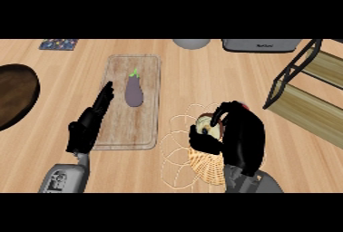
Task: Pick the cupcake from the placemat and place it in the tiered shelf
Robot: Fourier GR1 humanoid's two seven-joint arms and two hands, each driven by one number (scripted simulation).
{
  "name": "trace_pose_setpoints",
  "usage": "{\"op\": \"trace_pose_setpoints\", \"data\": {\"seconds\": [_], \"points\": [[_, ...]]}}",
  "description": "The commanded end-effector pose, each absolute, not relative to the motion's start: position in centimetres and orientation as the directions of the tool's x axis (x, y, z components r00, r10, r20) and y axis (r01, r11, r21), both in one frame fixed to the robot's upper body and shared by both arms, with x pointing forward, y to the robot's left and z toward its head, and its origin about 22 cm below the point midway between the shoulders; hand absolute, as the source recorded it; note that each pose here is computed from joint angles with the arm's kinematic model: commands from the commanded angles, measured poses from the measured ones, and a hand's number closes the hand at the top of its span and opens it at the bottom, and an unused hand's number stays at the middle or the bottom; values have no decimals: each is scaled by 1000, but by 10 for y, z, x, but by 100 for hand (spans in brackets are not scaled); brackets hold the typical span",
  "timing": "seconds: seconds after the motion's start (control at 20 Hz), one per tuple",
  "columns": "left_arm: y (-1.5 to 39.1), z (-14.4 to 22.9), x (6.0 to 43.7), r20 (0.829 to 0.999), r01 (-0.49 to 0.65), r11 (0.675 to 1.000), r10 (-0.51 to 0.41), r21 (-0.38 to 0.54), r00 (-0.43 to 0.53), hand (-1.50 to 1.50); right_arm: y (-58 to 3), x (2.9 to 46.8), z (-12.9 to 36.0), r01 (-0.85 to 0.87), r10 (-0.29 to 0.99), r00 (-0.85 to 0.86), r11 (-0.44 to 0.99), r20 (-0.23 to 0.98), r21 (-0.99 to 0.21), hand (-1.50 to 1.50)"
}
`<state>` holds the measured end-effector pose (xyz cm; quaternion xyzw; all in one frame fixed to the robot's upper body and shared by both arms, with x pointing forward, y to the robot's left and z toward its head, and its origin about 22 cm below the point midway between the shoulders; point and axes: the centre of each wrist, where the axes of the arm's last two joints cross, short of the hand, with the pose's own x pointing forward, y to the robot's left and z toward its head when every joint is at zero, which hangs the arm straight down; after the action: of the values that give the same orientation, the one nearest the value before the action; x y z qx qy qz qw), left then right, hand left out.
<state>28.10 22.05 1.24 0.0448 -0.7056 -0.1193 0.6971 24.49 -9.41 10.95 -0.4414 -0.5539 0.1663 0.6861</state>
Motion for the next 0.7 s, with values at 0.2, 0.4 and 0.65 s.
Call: {"op": "trace_pose_setpoints", "data": {"seconds": [0.2,0.4,0.65], "points": [[218,25,290,972,93,968,-233,234,-21,0,-72,234,167,527,575,339,539,744,-657,150],[222,18,284,972,100,967,-233,234,-24,0,-83,244,205,604,603,404,389,688,-696,150],[225,7,276,974,81,971,-226,226,-10,0,-85,243,225,697,606,416,266,678,-665,150]]}}
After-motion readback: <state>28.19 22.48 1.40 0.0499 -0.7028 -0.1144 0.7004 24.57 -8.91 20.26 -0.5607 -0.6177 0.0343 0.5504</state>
